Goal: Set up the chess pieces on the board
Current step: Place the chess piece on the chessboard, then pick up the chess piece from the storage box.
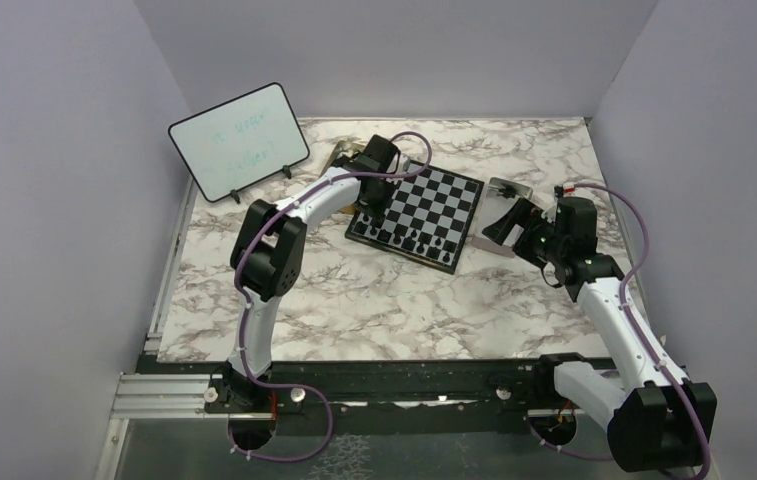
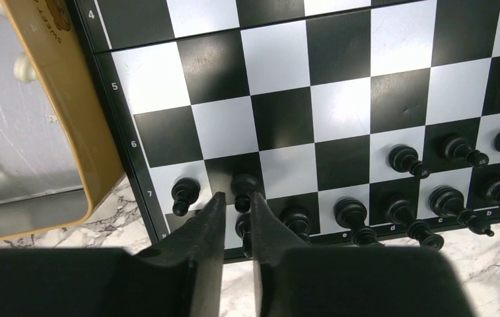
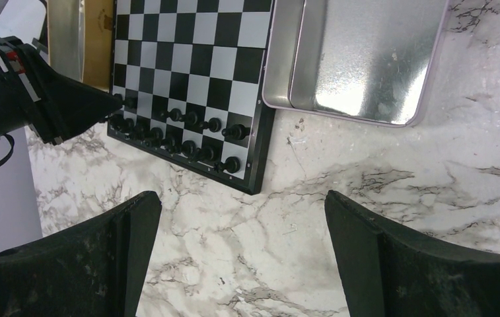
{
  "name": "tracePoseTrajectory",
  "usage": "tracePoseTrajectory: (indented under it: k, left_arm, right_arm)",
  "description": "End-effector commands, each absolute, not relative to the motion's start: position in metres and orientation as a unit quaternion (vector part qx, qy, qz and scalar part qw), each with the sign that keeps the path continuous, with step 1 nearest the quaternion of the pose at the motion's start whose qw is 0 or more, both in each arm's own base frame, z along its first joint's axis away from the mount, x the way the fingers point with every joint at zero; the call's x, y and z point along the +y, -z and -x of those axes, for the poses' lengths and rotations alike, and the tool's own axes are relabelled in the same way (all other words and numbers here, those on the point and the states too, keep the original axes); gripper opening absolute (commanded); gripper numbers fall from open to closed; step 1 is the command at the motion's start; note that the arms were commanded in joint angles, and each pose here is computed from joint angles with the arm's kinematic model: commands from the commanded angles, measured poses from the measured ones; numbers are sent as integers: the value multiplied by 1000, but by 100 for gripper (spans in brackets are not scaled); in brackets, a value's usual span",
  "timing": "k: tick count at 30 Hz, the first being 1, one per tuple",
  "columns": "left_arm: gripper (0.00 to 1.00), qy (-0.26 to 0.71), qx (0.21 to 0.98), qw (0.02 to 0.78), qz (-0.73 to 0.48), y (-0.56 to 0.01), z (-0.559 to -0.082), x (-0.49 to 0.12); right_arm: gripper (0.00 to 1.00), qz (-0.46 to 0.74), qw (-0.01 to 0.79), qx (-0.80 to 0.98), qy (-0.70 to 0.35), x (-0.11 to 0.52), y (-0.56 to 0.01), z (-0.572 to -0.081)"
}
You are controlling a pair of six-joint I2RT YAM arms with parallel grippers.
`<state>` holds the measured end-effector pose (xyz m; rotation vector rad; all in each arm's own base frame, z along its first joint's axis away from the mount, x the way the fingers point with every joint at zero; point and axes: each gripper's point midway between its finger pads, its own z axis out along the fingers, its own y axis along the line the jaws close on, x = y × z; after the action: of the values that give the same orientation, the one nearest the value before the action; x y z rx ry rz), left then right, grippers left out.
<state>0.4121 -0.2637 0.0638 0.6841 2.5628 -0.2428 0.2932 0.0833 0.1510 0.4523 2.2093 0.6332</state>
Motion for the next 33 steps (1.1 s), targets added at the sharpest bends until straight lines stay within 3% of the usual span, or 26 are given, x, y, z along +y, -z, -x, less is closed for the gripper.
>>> tracePoseTrajectory:
  k: [1, 9, 20, 28, 30, 32, 33]
  left_arm:
    - [26, 81, 932, 249, -252, -74, -421, -264]
    - [33, 93, 926, 268, -251, -92, -425, -269]
    - [35, 98, 916, 302, -243, -128, -424, -266]
    - [51, 135, 893, 351, -246, -180, -406, -265]
    - [58, 141, 888, 362, -247, -193, -399, -262]
    - [71, 154, 880, 377, -246, -209, -388, -258]
    - [93, 163, 877, 379, -247, -213, -381, -257]
  right_arm:
    - [100, -169, 405, 863, -251, 84, -160, -298]
    - [100, -171, 408, 861, -250, 83, -163, -297]
    - [100, -186, 427, 862, -198, 63, -166, -299]
    - [100, -170, 434, 871, -153, 50, -164, -308]
    - [100, -162, 440, 871, -149, 49, -165, -315]
    - [100, -148, 453, 867, -145, 49, -170, -326]
    - [99, -147, 459, 865, -142, 48, -172, -331]
